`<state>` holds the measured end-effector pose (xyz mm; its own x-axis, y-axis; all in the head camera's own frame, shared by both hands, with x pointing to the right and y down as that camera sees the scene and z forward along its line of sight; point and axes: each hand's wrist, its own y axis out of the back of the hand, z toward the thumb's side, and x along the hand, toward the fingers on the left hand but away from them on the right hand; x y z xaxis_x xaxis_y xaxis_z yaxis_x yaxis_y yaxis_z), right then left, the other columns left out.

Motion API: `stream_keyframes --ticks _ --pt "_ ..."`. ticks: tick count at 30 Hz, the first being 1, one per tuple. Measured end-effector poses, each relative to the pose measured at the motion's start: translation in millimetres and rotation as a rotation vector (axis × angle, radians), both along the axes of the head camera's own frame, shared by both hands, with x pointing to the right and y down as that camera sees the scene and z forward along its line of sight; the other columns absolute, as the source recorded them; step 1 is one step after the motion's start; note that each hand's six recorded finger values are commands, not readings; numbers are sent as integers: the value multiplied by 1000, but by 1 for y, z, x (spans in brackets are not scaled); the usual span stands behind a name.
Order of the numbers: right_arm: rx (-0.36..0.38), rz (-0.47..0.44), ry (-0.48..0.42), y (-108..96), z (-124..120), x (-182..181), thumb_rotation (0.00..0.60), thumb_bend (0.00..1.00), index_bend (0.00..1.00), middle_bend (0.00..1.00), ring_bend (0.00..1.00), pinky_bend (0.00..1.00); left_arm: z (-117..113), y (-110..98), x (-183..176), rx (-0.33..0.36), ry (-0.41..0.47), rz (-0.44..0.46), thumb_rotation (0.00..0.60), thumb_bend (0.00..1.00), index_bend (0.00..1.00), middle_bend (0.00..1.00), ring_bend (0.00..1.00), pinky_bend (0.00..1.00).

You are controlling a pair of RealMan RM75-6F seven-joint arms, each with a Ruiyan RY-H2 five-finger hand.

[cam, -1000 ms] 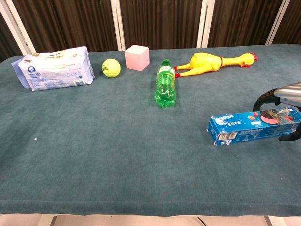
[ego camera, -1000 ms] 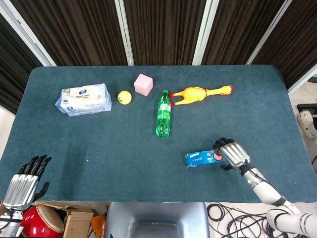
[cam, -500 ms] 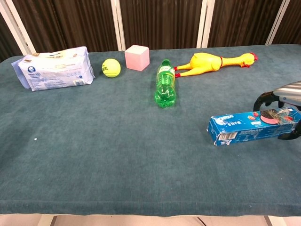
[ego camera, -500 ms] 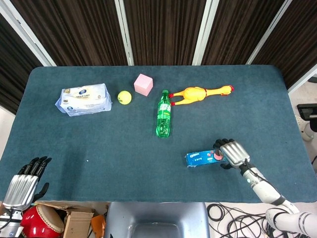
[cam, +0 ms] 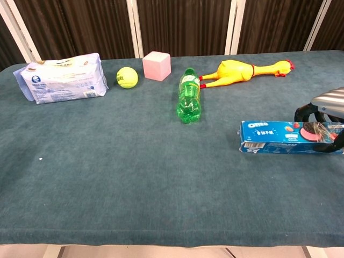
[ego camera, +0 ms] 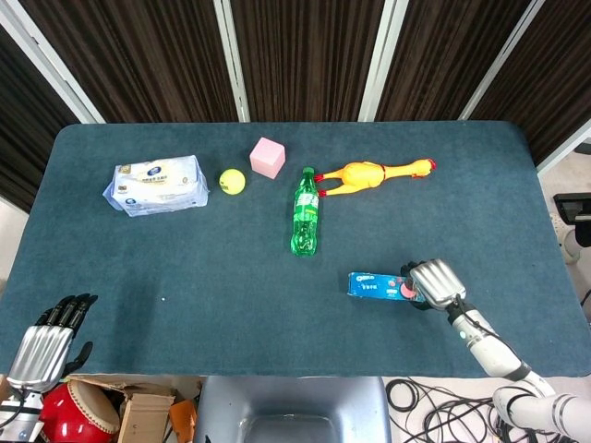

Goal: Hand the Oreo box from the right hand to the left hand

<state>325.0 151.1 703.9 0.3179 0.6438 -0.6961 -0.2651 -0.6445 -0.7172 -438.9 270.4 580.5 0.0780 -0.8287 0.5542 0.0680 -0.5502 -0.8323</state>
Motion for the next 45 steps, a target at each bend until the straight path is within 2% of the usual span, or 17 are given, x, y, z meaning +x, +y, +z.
stream_keyframes --ticks 5,8,13,16,25,34,38,42,45 --pt "16 3 -33 -2 -8 -4 600 308 553 436 536 655 1 0 1 -5 0 0 600 370 153 148 132 289" --pt "25 1 -87 -5 -19 -15 600 308 553 436 536 655 1 2 3 -11 7 7 600 370 154 148 132 289" --pt "6 -24 -214 -12 -45 -53 600 308 553 437 536 655 -2 1 8 1 36 22 600 371 145 148 132 290" --pt "-30 -49 -268 -18 -52 -80 600 308 556 439 536 657 -4 -3 15 23 69 31 600 369 117 144 132 290" --pt "-154 -116 -323 -32 -43 -164 600 308 565 450 546 663 -7 -25 52 78 136 99 600 369 34 88 126 290" --pt "-271 -142 -392 -21 -27 -249 600 308 570 455 549 666 -2 -41 94 78 190 157 600 366 0 32 84 286" --pt "-288 -162 -402 -17 -25 -275 600 308 570 455 549 666 3 -45 107 58 212 172 600 336 0 1 55 286" --pt "-290 -165 -415 -16 -26 -294 600 308 571 455 549 666 8 -46 122 9 244 193 600 327 0 0 0 303" --pt "-287 -164 -429 -16 -30 -305 600 308 572 456 550 666 12 -45 136 -28 271 215 600 323 0 0 0 307"
